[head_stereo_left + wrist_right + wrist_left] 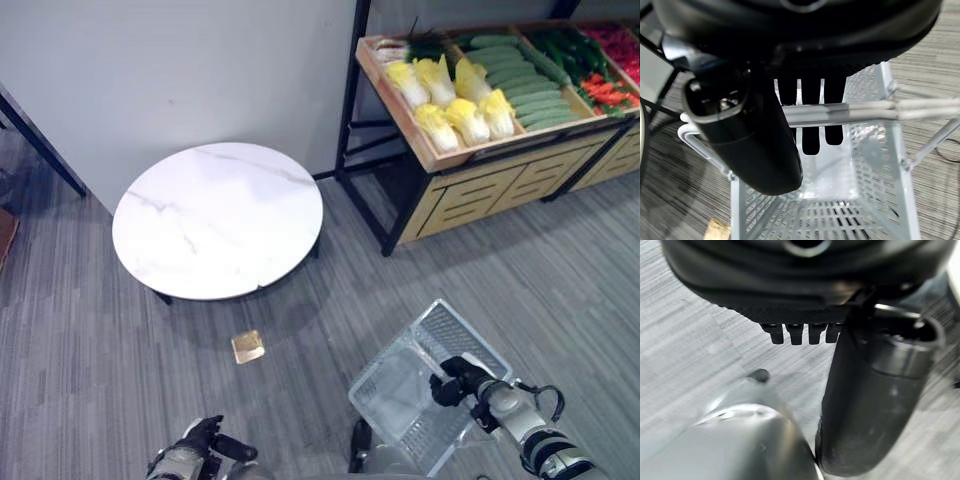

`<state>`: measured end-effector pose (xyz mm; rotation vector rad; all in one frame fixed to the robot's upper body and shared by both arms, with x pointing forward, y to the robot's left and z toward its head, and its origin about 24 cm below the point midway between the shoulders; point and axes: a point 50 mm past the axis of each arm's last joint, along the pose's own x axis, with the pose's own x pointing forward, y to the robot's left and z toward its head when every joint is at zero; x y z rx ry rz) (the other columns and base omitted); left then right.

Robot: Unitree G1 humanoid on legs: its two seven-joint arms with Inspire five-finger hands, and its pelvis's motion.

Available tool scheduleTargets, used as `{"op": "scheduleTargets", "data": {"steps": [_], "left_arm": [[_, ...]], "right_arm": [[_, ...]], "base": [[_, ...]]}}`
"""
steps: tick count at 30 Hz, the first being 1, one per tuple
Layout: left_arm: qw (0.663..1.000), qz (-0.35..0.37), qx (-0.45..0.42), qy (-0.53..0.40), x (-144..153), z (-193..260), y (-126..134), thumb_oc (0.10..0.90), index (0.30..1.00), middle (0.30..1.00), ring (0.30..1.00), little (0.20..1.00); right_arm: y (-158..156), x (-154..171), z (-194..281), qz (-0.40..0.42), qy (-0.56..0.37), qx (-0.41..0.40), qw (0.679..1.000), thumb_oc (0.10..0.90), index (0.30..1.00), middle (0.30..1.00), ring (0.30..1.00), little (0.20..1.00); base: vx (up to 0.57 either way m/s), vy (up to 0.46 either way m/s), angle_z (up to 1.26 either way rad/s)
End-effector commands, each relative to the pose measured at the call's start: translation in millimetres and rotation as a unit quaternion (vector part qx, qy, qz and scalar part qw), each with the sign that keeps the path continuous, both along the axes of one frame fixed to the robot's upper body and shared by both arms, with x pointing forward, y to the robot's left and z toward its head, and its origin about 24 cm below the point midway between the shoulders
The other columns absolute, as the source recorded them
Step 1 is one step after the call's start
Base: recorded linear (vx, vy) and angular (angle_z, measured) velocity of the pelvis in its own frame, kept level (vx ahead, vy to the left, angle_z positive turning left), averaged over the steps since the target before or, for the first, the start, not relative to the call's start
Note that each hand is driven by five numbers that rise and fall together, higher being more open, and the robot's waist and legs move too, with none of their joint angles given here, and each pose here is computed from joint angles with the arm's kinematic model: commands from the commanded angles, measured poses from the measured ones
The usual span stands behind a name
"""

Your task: Get the vegetables into the basket

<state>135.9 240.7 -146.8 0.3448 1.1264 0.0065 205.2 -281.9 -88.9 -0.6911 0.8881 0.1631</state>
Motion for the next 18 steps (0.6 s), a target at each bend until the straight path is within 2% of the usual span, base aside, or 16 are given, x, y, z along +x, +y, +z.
{"op": "scheduleTargets", "data": {"steps": [1, 8, 18], "left_arm": [[1.000, -0.005, 0.011, 0.009, -7, -1, 5, 0.900, 1.000, 1.000, 1.000, 1.000], [1.000, -0.012, 0.003, 0.005, -9, -3, -2, 0.900, 1.000, 1.000, 1.000, 1.000], [1.000, -0.005, 0.029, -0.006, -3, 4, 16, 0.900, 1.000, 1.000, 1.000, 1.000]], "right_arm": [[-1, 38, 30, 0.020, -0.077, -0.010, 0.997, 0.400, 0.300, 0.300, 0.300, 0.300], [10, 34, 21, 0.004, -0.079, 0.014, 0.997, 0.400, 0.300, 0.300, 0.300, 0.300], [22, 27, 8, -0.004, -0.057, 0.030, 0.998, 0.400, 0.300, 0.300, 0.300, 0.300]], "base": [[0.33, 0.252, -0.35], [0.14, 0.191, -1.22], [0.01, 0.114, -0.27]]}}
